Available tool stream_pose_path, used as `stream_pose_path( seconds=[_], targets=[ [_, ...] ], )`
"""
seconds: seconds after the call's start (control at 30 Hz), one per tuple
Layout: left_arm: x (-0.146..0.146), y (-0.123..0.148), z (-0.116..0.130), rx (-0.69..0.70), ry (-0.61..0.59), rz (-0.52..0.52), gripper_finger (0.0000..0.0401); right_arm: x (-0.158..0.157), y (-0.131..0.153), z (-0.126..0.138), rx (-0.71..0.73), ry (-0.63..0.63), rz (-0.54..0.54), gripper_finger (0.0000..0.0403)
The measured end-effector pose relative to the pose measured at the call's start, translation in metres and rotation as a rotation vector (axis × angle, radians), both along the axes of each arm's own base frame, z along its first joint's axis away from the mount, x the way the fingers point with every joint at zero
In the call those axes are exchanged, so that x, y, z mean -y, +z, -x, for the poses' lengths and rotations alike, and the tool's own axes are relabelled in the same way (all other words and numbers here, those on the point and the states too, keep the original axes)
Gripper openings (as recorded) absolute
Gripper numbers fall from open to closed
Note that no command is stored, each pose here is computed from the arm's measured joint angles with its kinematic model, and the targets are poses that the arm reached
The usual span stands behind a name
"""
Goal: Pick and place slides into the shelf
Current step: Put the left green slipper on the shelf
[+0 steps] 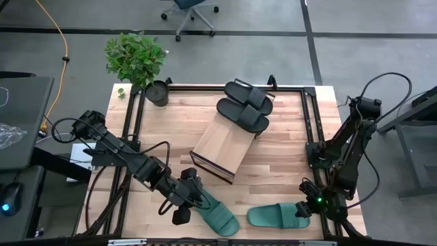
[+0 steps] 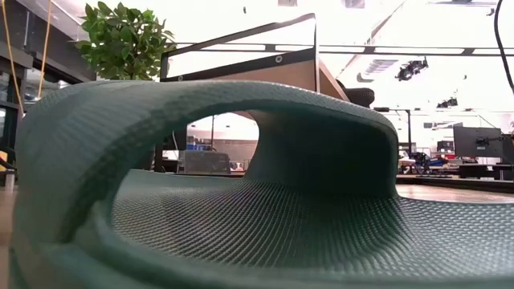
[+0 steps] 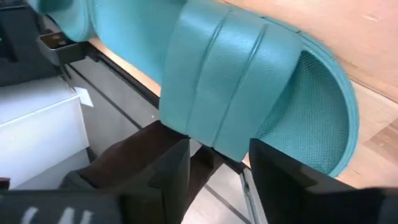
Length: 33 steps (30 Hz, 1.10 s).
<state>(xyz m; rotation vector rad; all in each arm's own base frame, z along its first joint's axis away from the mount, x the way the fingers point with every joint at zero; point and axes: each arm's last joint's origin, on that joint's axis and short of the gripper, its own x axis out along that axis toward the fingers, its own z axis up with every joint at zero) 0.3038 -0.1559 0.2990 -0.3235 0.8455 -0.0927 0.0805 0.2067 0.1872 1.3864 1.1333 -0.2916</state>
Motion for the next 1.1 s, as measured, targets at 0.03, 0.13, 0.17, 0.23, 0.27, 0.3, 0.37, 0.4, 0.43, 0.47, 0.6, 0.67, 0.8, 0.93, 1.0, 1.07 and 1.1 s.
stream_pose_path(
  seconds=[0.03, 0.13, 0.17, 0.23, 0.27, 0.3, 0.37, 0.4, 0.43, 0.47, 0.6, 0.67, 0.8, 0.93, 1.0, 1.07, 1.1],
  targets=[
    [0.0, 0.0, 0.0, 0.001, -0.002, -0.002, 0.0053, 0.0, -0.001, -0.001, -0.008, 0.002, 0.001, 0.0161],
    [0.0, 0.0, 0.0, 0.001, -0.007, -0.007, 0.0053, -0.001, -0.004, -0.002, -0.035, 0.009, 0.011, 0.0177],
    [0.0, 0.0, 0.0, 0.002, -0.009, -0.009, 0.0053, -0.001, -0.005, -0.002, -0.038, 0.01, 0.018, 0.0182],
    [0.0, 0.0, 0.0, 0.003, -0.012, -0.012, 0.0053, -0.002, -0.007, -0.002, -0.038, 0.008, 0.025, 0.0188],
    [0.0, 0.0, 0.0, 0.003, -0.013, -0.013, 0.0053, -0.002, -0.008, -0.003, -0.035, 0.007, 0.026, 0.019],
    [0.0, 0.0, 0.0, 0.003, -0.013, -0.013, 0.0053, -0.003, -0.008, -0.003, -0.032, 0.003, 0.025, 0.0191],
    [0.0, 0.0, 0.0, 0.005, -0.013, -0.016, 0.0053, -0.003, -0.007, -0.003, -0.024, -0.003, 0.02, 0.0193],
    [0.0, 0.0, 0.0, 0.005, -0.013, -0.017, 0.0053, -0.003, -0.007, -0.004, -0.025, -0.006, 0.018, 0.0193],
    [0.0, 0.0, 0.0, 0.005, -0.013, -0.017, 0.0053, -0.003, -0.007, -0.004, -0.027, -0.007, 0.018, 0.0193],
    [0.0, 0.0, 0.0, 0.005, -0.013, -0.017, 0.0053, -0.003, -0.007, -0.004, -0.028, -0.006, 0.017, 0.0193],
    [0.001, -0.002, -0.002, -0.005, 0.0, -0.003, 0.0053, -0.003, -0.007, -0.005, -0.003, -0.022, 0.015, 0.0193],
    [0.002, -0.008, -0.004, -0.028, -0.002, 0.009, 0.0053, -0.003, -0.005, -0.008, 0.027, -0.045, 0.007, 0.0193],
    [0.004, -0.023, -0.014, -0.093, -0.018, 0.054, 0.0053, -0.005, -0.001, -0.014, 0.113, -0.093, -0.016, 0.0193],
    [0.005, -0.041, -0.027, -0.134, -0.031, 0.088, 0.0053, -0.007, 0.005, -0.021, 0.235, -0.14, -0.027, 0.0193],
    [0.004, -0.051, -0.034, -0.158, -0.027, 0.106, 0.0053, -0.007, 0.008, -0.024, 0.284, -0.152, -0.029, 0.0193],
    [0.004, -0.059, -0.041, -0.17, -0.026, 0.129, 0.0053, -0.008, 0.01, -0.026, 0.321, -0.152, -0.027, 0.0193],
    [0.004, -0.063, -0.044, -0.177, -0.021, 0.14, 0.0055, -0.009, 0.011, -0.027, 0.331, -0.146, -0.027, 0.0193]
  ],
)
